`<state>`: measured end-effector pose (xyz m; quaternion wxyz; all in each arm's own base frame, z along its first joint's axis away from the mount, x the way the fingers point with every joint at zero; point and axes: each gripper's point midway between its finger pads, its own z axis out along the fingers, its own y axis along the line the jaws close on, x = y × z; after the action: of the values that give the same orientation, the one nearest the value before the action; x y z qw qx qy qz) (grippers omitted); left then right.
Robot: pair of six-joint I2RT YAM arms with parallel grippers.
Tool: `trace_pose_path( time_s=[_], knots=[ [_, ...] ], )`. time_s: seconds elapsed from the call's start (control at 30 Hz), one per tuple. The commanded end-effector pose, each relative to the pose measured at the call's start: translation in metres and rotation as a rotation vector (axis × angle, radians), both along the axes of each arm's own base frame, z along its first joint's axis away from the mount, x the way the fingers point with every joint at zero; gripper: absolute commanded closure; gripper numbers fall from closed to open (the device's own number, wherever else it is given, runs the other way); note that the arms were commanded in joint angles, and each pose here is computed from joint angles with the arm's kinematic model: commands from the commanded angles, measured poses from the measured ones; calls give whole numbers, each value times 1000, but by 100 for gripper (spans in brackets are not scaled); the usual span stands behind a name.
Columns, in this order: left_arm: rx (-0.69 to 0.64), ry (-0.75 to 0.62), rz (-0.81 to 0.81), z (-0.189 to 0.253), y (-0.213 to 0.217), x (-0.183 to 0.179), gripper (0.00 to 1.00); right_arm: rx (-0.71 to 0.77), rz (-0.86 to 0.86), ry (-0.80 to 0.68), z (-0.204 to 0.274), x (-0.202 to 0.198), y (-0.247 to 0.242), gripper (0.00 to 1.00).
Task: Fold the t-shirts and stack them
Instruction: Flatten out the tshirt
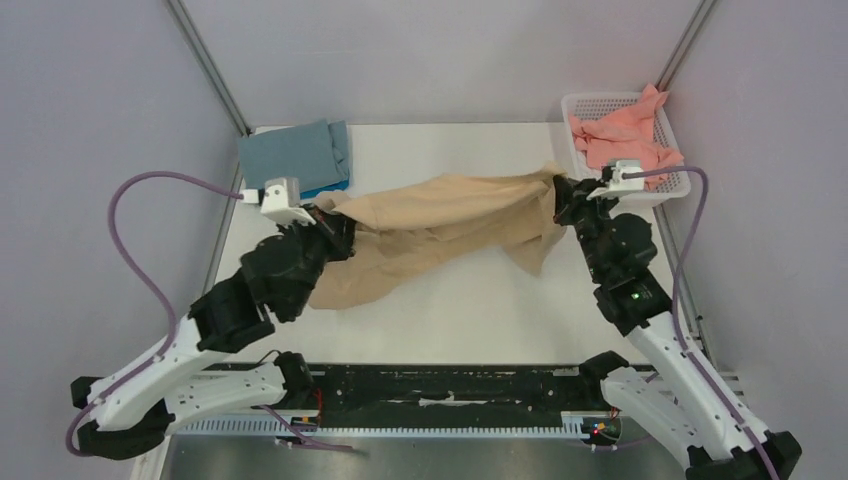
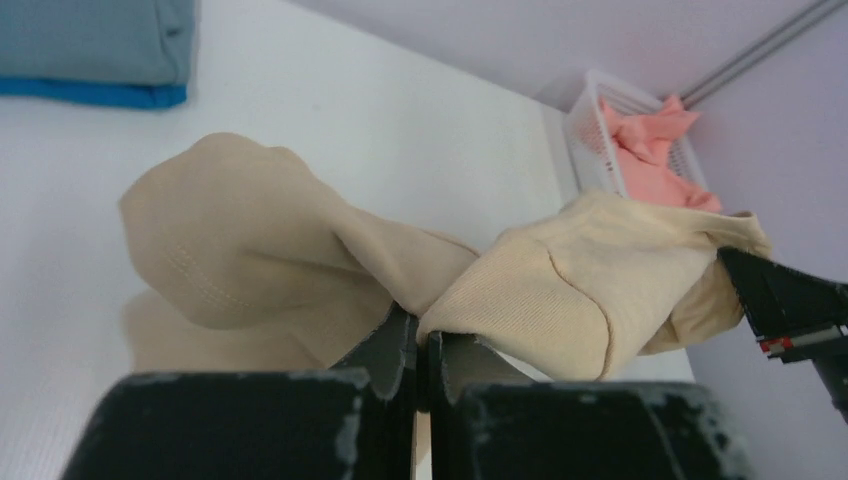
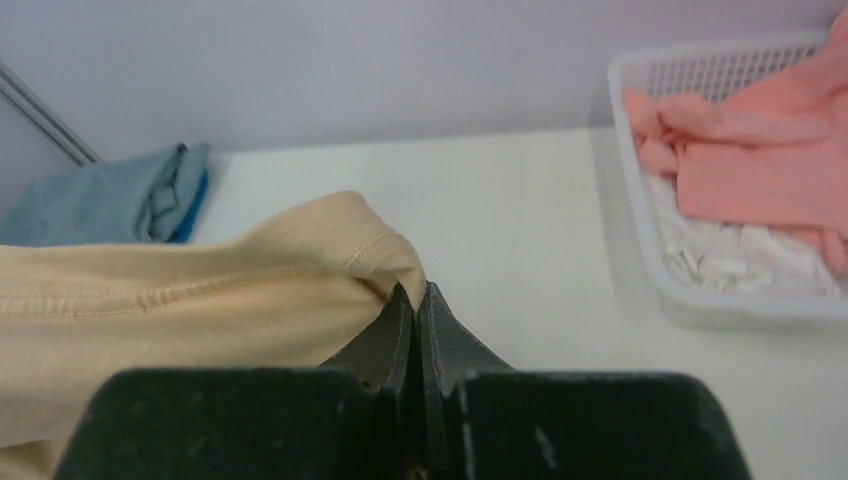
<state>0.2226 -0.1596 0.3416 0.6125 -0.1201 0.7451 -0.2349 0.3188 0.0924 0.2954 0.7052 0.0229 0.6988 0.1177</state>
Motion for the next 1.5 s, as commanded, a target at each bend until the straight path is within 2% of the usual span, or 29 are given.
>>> trace_pose_path(
  time_s=[0.0,0.13,0.27,0.43,0.53,0.6,0.7,0.8,0.87,0.97,1.07,1.13,1.27,1.3,1.33,1.37,1.43,1.47],
  knots=[
    [93,-203,-195,78,9,-25,98,-11,51,-188,100,-29,-4,100],
    [25,-291,-230,115,36,-48,98,1,155,-344,165,-71,-1,100],
    [-24,-384,-348,139,43,-75,98,9,211,-414,195,-106,-4,100],
    [-28,-418,-467,147,35,-95,98,40,242,-433,198,-132,-9,100],
    [-21,-388,-427,146,34,-85,98,57,244,-429,194,-136,-10,100],
    [-24,-338,-279,145,45,-64,98,73,216,-392,188,-130,-13,100],
    [45,-275,51,139,72,-23,98,92,99,-290,167,-105,-25,100],
    [208,-225,244,127,61,14,98,88,-42,-152,126,-70,-37,100],
    [276,-174,268,112,41,47,98,62,-146,-38,91,-47,-45,100],
    [302,-49,222,67,23,121,98,4,-253,119,35,-16,-49,100],
    [427,32,234,2,-1,192,98,-79,-338,277,-27,7,-54,96],
    [447,88,182,-39,-22,235,98,-141,-408,364,-63,21,-68,96],
    [470,202,172,-107,-41,319,96,-177,-352,443,-113,71,-80,92],
    [474,233,163,-122,-47,338,90,-191,-325,443,-119,84,-81,90],
    [476,258,146,-137,-55,355,79,-199,-313,451,-123,96,-81,85],
    [477,284,123,-148,-61,365,70,-219,-301,465,-127,108,-81,73],
    [473,292,110,-158,-70,385,45,-271,-320,479,-125,124,-85,62],
    [474,299,96,-162,-74,387,33,-289,-337,505,-123,127,-89,47]
  ],
)
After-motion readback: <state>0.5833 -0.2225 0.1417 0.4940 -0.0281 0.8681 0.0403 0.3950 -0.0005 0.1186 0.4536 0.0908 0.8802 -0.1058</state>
